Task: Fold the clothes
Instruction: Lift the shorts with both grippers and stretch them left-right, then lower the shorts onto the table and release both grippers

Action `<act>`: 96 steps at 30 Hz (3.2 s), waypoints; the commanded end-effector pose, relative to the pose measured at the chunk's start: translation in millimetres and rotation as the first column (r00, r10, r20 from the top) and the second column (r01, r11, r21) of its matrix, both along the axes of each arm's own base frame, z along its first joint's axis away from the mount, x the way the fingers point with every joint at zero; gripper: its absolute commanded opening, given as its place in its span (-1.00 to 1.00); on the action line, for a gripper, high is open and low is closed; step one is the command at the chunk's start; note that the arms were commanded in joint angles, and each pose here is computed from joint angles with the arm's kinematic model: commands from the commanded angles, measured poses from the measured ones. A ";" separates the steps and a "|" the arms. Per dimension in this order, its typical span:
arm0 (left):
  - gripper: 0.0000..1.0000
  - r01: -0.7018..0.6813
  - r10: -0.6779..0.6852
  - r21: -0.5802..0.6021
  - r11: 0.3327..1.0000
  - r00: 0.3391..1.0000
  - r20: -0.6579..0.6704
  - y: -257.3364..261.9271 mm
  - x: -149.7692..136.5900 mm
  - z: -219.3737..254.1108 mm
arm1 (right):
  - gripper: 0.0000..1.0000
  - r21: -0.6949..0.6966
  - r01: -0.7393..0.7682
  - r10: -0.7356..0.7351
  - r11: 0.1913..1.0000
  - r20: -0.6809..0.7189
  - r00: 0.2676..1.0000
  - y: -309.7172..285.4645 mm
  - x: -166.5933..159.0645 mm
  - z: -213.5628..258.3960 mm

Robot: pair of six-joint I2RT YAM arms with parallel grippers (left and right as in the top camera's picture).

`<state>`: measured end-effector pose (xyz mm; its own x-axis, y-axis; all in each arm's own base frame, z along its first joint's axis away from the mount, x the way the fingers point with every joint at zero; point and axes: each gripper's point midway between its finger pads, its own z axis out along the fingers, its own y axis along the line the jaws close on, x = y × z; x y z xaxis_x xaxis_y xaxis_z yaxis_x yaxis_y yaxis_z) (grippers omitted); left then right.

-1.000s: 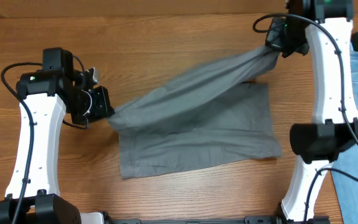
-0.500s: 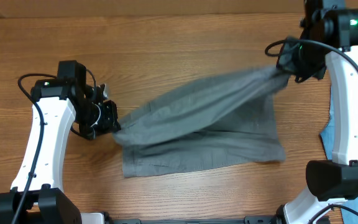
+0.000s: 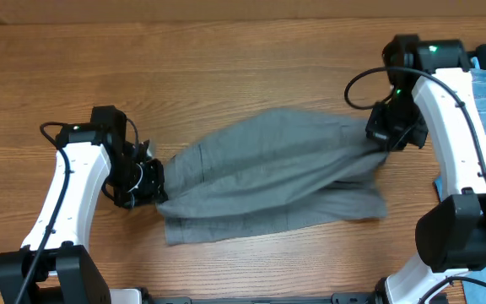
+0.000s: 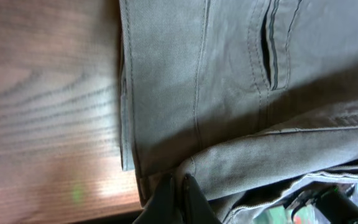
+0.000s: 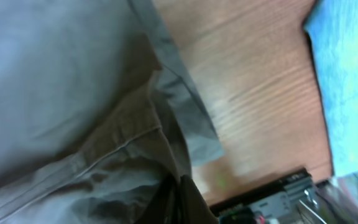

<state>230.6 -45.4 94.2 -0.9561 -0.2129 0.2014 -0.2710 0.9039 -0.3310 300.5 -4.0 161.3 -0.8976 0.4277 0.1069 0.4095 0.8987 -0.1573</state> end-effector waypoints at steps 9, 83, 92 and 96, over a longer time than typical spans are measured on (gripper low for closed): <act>0.63 0.020 -0.021 -0.004 1.000 0.996 -0.086 -1.2 -28.7 -4.2 | 0.47 -0.086 0.046 -0.055 0.995 -0.107 0.993 -15.0 -28.7 -21.3; -0.92 -0.149 0.149 -0.036 0.988 0.989 -0.022 8.7 38.2 -115.2 | -0.60 0.208 0.077 -0.132 0.975 0.265 0.955 55.6 42.8 -160.5; -0.92 -0.266 0.274 -0.064 0.962 0.929 0.248 68.1 109.4 -99.2 | -0.63 0.257 0.091 -0.172 0.962 0.313 0.934 65.3 57.9 -157.3; -0.88 -0.226 0.229 -0.052 0.973 0.899 0.373 79.4 145.5 -75.7 | -0.72 0.276 0.067 -0.172 0.959 0.373 0.912 72.5 73.6 -153.3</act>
<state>350.2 12.9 9.1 -0.8828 -0.4674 -0.0465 -0.3823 0.7725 -0.5071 368.6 64.2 10.5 -0.8383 0.5343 -0.1083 0.4984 0.8317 0.2446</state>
